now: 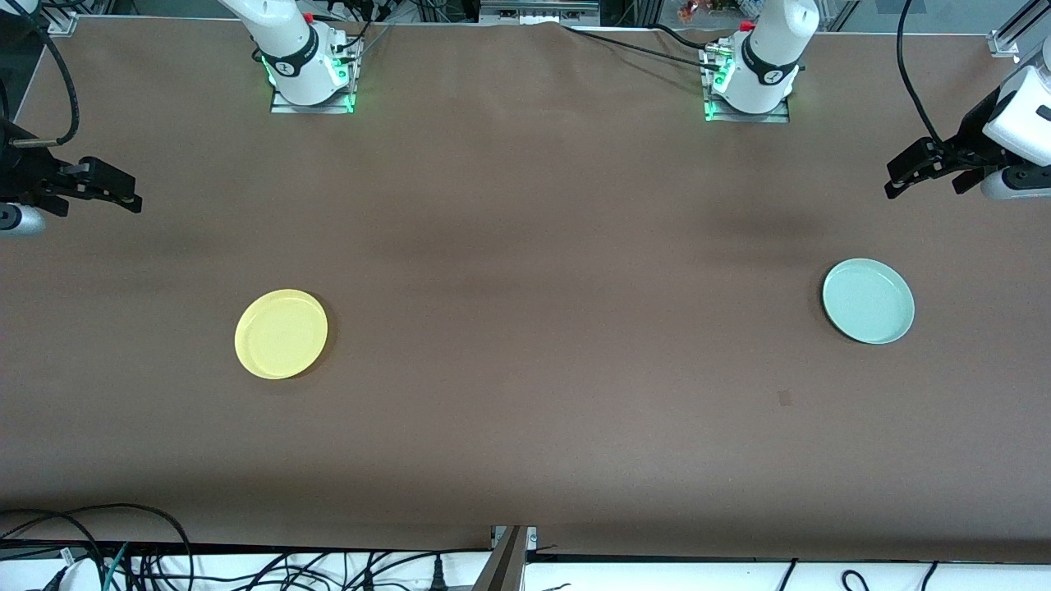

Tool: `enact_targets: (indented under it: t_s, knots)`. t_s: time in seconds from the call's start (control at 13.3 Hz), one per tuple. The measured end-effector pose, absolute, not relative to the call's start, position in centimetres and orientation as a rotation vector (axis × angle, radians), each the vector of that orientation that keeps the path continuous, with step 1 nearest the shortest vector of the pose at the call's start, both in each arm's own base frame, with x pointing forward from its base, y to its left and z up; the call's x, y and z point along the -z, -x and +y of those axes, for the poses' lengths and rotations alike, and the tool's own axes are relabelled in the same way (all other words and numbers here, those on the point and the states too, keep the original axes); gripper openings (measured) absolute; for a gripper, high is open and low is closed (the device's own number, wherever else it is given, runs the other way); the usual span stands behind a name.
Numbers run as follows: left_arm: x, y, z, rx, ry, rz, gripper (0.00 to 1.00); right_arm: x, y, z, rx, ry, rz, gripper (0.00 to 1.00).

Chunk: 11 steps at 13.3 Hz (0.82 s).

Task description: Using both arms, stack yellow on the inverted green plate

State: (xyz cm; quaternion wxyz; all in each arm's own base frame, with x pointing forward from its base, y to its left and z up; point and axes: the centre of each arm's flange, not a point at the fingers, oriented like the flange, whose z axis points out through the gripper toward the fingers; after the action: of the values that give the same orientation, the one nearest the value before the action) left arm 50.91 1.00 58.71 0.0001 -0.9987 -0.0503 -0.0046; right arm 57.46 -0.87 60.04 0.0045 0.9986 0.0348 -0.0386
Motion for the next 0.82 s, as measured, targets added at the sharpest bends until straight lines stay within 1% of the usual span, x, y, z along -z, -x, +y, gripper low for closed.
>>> enact_targets:
  t_s: [0.6, 0.82]
  knots:
    - [-58.7, -50.8, 1.0, -0.007, 3.136, -0.158, 1.0, -59.8, -57.7, -0.7, 0.121, -3.128, 0.113, 1.0]
    - [-57.7, -51.2, 2.2, -0.042, 3.13, -0.196, 1.0, -59.5, -57.8, -0.7, 0.127, -3.128, 0.114, 1.0]
